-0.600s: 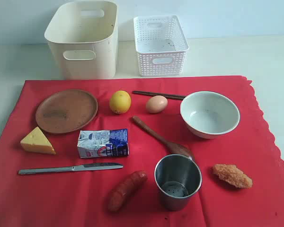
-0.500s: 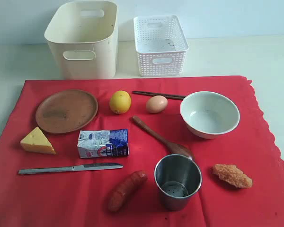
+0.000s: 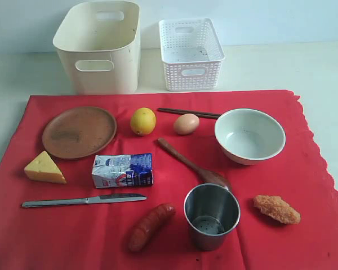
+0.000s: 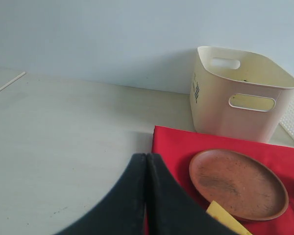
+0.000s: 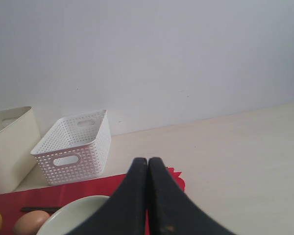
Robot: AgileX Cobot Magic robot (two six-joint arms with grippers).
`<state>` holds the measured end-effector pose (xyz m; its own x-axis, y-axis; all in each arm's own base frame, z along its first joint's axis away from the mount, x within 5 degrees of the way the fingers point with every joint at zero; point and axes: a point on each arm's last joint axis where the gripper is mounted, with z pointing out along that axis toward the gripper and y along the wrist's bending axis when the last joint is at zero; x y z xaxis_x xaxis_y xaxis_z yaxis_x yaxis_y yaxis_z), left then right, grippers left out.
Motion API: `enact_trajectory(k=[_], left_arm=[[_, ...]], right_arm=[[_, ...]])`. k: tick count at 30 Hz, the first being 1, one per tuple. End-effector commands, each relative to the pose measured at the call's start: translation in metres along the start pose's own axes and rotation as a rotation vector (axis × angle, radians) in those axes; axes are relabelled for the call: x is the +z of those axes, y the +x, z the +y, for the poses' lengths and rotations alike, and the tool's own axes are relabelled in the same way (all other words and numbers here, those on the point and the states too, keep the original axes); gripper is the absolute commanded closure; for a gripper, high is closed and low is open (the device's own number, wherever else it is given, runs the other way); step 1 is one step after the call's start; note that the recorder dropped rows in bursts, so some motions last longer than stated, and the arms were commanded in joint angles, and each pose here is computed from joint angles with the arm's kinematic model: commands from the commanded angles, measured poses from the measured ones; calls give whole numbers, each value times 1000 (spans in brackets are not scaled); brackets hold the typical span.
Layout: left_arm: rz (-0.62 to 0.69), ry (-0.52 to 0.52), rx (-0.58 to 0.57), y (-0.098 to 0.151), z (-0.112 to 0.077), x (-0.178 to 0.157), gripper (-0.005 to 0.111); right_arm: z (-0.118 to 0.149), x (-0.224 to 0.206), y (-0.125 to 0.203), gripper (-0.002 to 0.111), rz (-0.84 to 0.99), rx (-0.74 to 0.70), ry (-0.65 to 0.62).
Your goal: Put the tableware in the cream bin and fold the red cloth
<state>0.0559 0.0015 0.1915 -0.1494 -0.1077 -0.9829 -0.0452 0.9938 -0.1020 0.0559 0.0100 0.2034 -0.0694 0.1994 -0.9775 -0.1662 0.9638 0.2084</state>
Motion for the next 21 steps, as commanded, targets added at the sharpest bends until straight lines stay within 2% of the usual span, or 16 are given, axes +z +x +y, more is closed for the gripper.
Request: enact_trajectory(k=[1,10,21], left_arm=[[-18,1,-8,-1,0,-1,105],[-18,1,-8,-1,0,-1,105],[-18,1,-8,-1,0,-1,105]], right_arm=[[0,0,-1,108,-21,-15,2],[0,0,-3,108,-51,-13,-5],[6,-5,-26,108,-299,78,-80]])
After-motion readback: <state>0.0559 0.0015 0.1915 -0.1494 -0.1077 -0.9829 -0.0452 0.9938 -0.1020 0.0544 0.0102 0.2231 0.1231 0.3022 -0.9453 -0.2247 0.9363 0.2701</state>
